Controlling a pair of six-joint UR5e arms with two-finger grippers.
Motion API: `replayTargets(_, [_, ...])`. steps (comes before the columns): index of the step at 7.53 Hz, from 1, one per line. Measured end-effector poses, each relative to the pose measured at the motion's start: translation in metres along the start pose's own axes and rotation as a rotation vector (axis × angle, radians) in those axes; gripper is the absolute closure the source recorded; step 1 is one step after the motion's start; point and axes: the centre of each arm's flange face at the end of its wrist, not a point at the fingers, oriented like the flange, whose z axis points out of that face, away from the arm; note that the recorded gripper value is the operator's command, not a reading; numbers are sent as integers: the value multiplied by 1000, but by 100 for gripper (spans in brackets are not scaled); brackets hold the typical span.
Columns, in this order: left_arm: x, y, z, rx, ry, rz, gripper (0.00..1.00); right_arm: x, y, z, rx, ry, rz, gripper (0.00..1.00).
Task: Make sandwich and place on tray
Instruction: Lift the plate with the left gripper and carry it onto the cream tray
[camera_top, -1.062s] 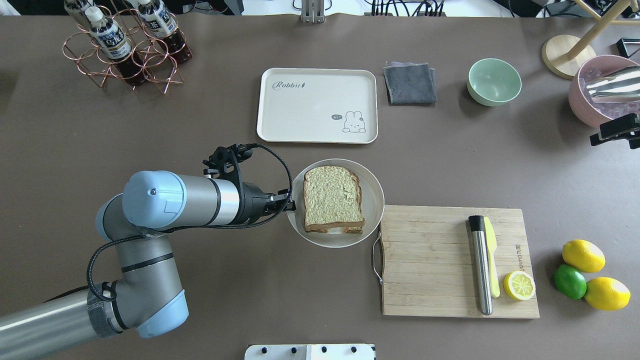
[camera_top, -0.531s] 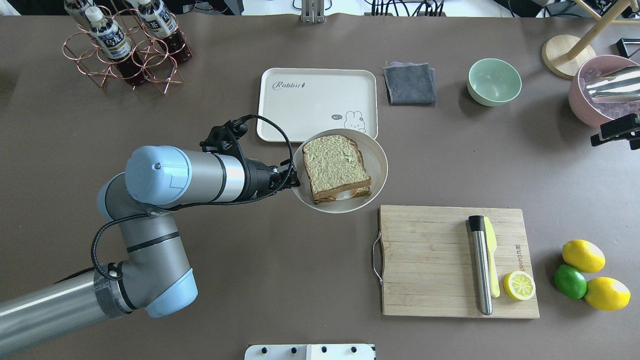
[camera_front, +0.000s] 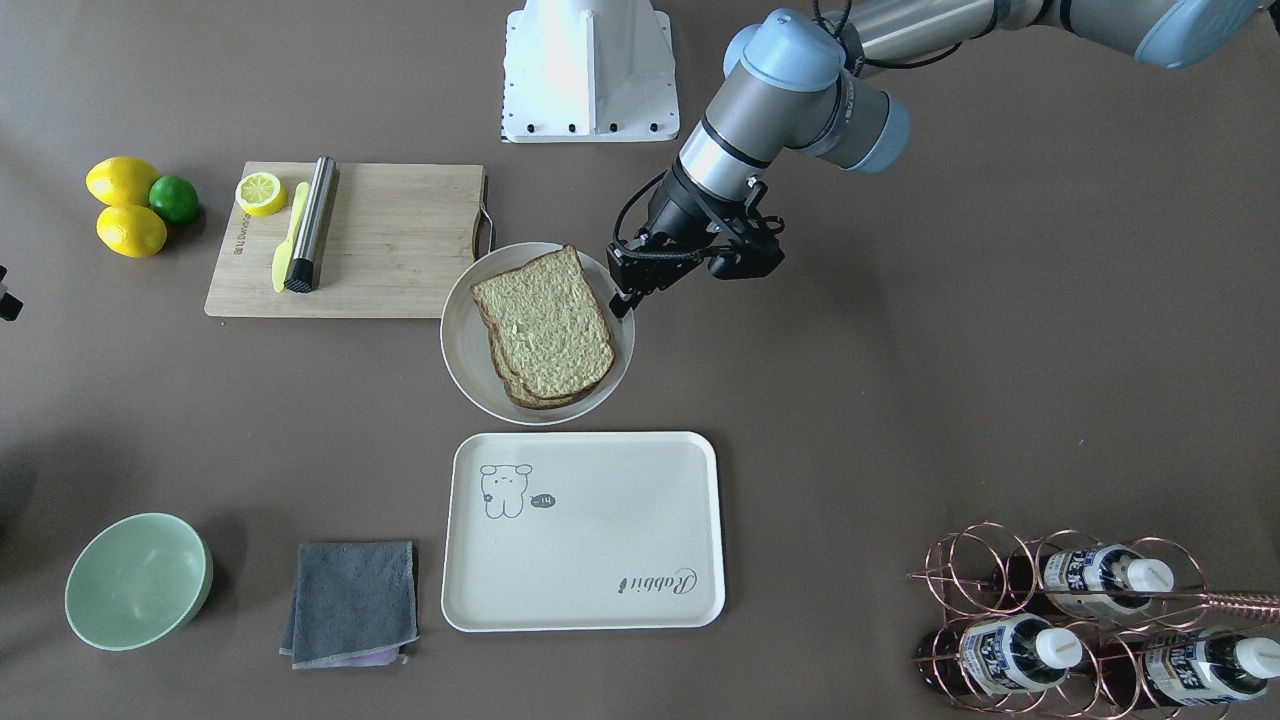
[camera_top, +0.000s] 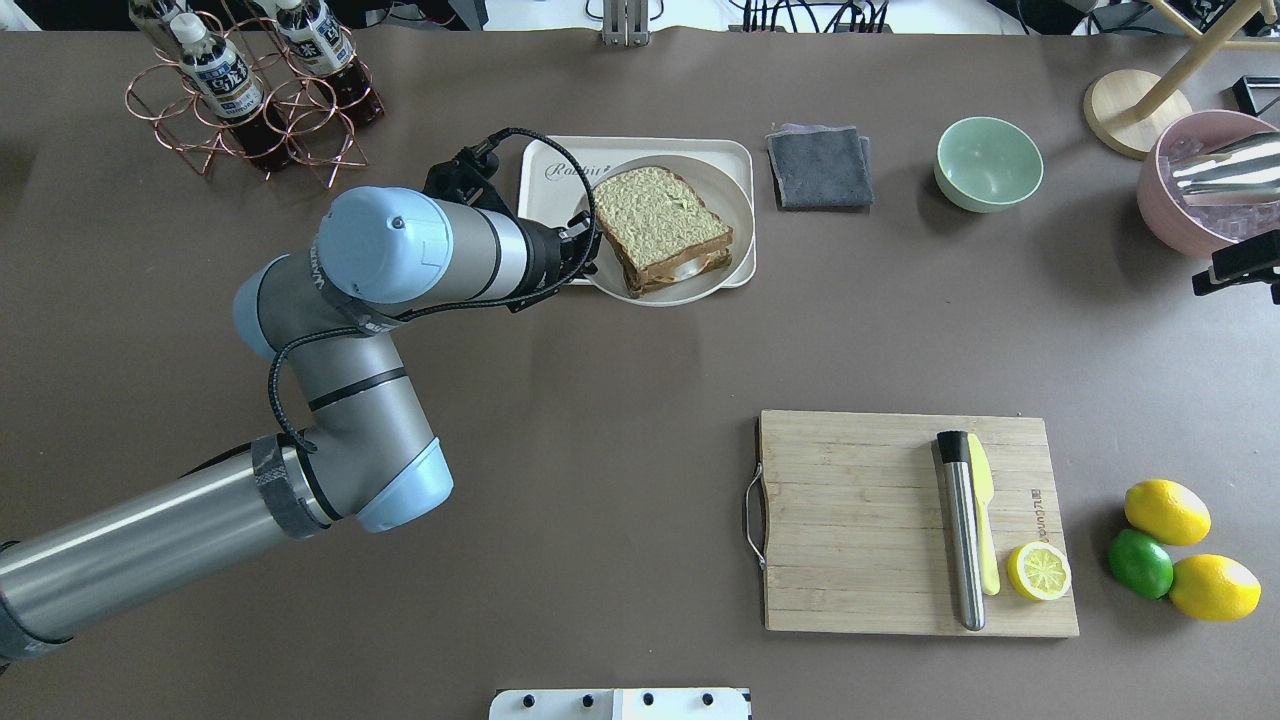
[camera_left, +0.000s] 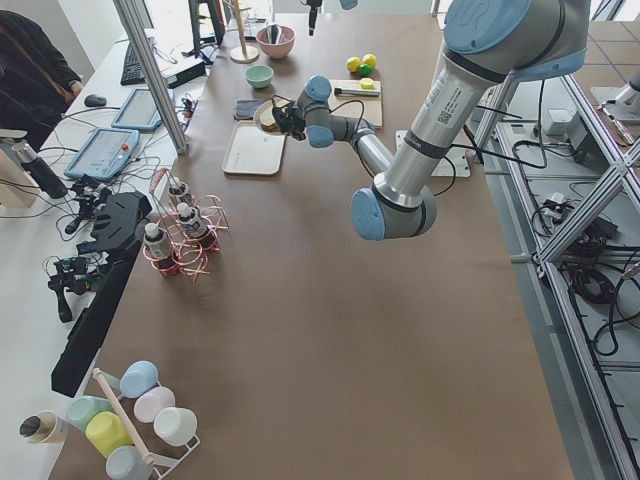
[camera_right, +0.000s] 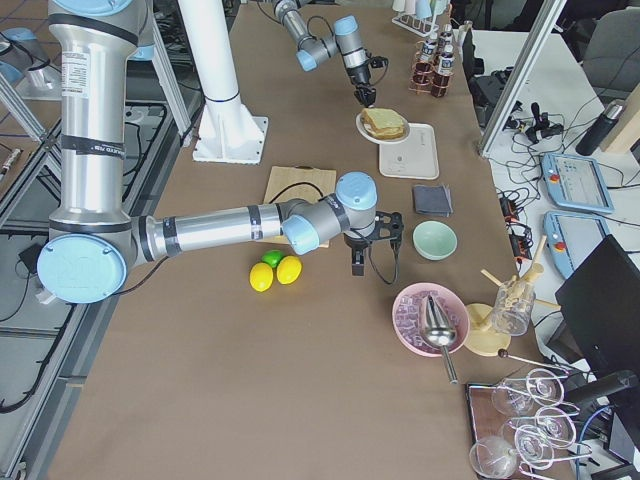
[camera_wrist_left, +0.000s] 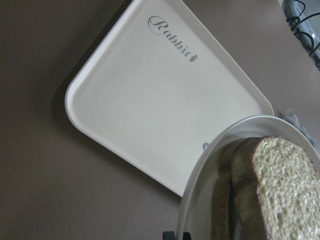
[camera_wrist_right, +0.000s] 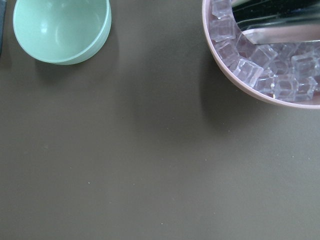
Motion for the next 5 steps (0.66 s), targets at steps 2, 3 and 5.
replayTargets(2, [15, -21, 29, 72, -19, -12, 100, 5, 0, 2, -2, 4, 7, 0])
replayTargets(3, [16, -29, 45, 94, -18, -14, 100, 7, -1, 1, -1, 5, 11, 0])
replayTargets(5, [12, -41, 72, 120, -14, -13, 100, 10, -3, 2, 0, 7, 15, 0])
